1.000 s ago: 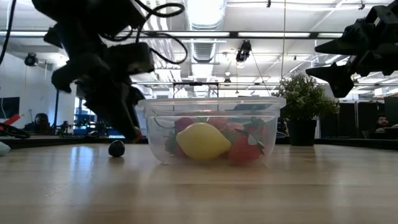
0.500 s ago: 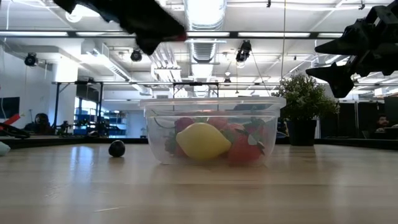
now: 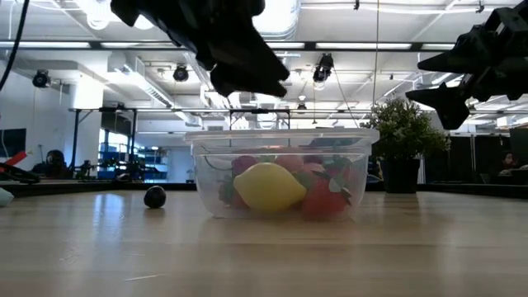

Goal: Pick and placing Produce into tupperware
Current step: Put the black cherry into the transparent container

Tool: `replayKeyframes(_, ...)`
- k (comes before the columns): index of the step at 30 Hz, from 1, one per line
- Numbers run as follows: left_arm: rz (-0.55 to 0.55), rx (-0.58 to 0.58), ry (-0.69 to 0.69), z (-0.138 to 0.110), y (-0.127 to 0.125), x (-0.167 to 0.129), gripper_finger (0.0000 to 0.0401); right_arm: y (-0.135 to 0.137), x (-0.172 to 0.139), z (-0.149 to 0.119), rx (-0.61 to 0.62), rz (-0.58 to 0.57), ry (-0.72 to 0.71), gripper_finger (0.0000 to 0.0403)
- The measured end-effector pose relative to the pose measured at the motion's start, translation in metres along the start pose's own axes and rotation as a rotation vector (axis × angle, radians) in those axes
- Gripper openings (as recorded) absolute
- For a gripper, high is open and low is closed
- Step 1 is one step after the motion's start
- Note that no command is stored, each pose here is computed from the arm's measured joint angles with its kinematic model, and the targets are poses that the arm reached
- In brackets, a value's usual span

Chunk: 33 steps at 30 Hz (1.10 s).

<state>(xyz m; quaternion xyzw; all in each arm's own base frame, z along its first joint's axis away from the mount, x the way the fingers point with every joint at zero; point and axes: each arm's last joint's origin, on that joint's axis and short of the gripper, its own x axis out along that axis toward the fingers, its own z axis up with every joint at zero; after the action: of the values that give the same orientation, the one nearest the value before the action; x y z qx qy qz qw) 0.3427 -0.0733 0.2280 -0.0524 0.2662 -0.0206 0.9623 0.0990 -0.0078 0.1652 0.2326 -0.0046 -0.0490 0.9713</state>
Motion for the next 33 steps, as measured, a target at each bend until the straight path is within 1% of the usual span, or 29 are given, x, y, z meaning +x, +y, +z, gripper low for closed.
replayKeyframes(3,0.035,0.006,0.068,-0.001,0.003,-0.002,0.022,0.0,0.0,0.0,0.0,0.0,0.001,0.0264)
replayKeyframes(6,0.068,0.031,0.206,-0.006,0.007,-0.018,0.0243,0.0,0.0,0.0,0.0,0.0,0.001,0.0266)
replayKeyframes(8,0.083,0.057,0.296,-0.011,0.01,-0.033,0.0249,0.0,0.0,0.0,0.0,0.0,0.001,0.0269)
replayKeyframes(10,0.104,0.078,0.412,-0.022,0.014,-0.049,0.0251,0.0,0.0,0.0,0.0,-0.001,0.001,0.0271)
replayKeyframes(13,0.12,0.087,0.489,-0.035,0.019,-0.069,0.0251,0.0,0.0,0.0,0.0,0.0,0.001,0.0271)
replayKeyframes(15,0.119,0.086,0.475,-0.044,0.022,-0.078,0.0251,0.0,0.0,0.0,0.0,0.0,0.001,0.0268)
replayKeyframes(18,0.105,0.086,0.438,-0.059,0.025,-0.083,0.0251,0.0,0.0,0.0,0.0,-0.002,0.004,0.0265)
replayKeyframes(23,0.035,0.139,0.341,-0.087,0.029,-0.079,0.0251,0.0,0.0,-0.001,-0.001,-0.003,0.008,0.0264)
replayKeyframes(26,0.004,0.16,0.281,-0.098,0.031,-0.075,0.0251,0.0,0.0,-0.001,-0.001,-0.003,0.007,0.0268)
replayKeyframes(28,0.0,0.175,0.274,-0.105,0.032,-0.073,0.0251,0.0,0.0,-0.001,-0.003,-0.004,0.008,0.0271)
replayKeyframes(33,0.005,0.184,0.328,-0.116,0.033,-0.066,0.0251,0.0,0.001,-0.001,-0.003,-0.006,0.012,0.027)
